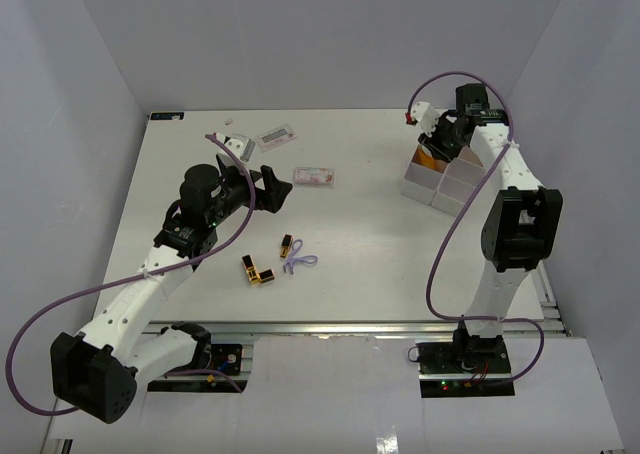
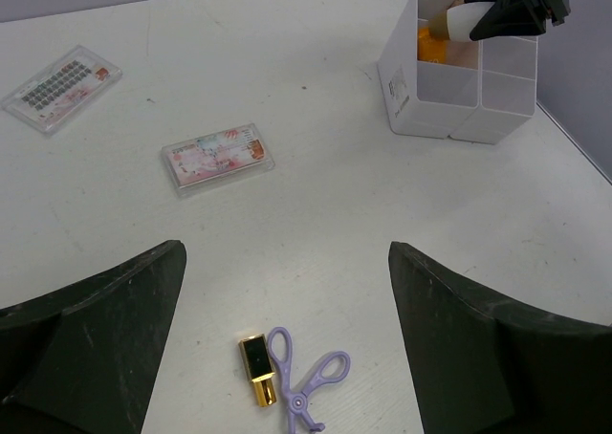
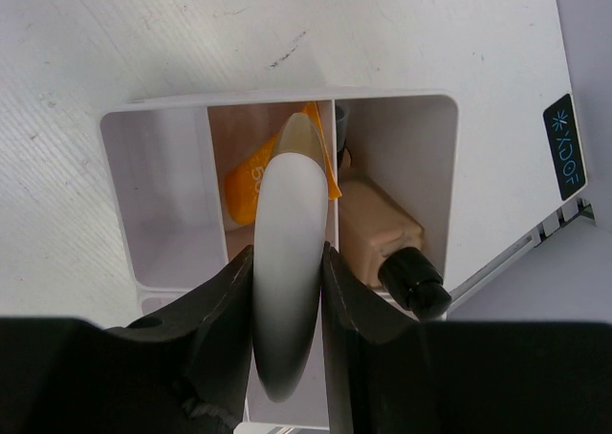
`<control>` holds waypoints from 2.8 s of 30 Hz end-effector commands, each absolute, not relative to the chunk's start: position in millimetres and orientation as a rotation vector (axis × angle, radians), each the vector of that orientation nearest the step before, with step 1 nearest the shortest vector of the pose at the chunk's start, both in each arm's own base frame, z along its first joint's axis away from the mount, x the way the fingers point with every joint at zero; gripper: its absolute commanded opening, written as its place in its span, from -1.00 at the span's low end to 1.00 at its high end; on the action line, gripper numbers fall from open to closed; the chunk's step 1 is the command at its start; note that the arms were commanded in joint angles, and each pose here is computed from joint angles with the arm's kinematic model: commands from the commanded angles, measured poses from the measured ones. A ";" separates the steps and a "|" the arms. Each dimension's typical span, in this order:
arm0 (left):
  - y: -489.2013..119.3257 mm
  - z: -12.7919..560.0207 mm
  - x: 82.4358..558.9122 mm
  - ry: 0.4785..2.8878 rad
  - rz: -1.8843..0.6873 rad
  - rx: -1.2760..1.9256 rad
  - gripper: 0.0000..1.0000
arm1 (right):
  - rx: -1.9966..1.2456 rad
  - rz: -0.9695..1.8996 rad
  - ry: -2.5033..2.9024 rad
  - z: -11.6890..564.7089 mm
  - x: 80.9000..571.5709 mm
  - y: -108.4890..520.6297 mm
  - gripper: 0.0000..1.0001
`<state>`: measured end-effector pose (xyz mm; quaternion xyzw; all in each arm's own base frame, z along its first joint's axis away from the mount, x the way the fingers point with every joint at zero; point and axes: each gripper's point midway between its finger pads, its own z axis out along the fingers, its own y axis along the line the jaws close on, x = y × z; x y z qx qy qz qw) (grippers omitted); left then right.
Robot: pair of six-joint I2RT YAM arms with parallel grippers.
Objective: Organize the makeup
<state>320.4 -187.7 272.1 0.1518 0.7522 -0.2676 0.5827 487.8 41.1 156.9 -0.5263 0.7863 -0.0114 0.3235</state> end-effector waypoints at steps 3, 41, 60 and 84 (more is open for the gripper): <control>-187.6 271.9 319.7 1.752 -0.617 0.369 0.96 | -1.435 -0.028 2.039 159.9 491.3 40.9 -0.55; -193.6 213.0 340.1 1.969 -0.635 0.237 0.96 | -1.137 0.454 1.712 272.3 359.8 118.9 0.20; -187.2 113.9 285.5 2.509 -0.548 0.093 0.93 | -1.017 0.815 1.589 232.1 249.7 149.3 0.90; -181.4 97.2 273.2 2.562 -0.261 0.177 0.26 | -0.967 0.802 1.577 229.2 244.0 139.8 0.94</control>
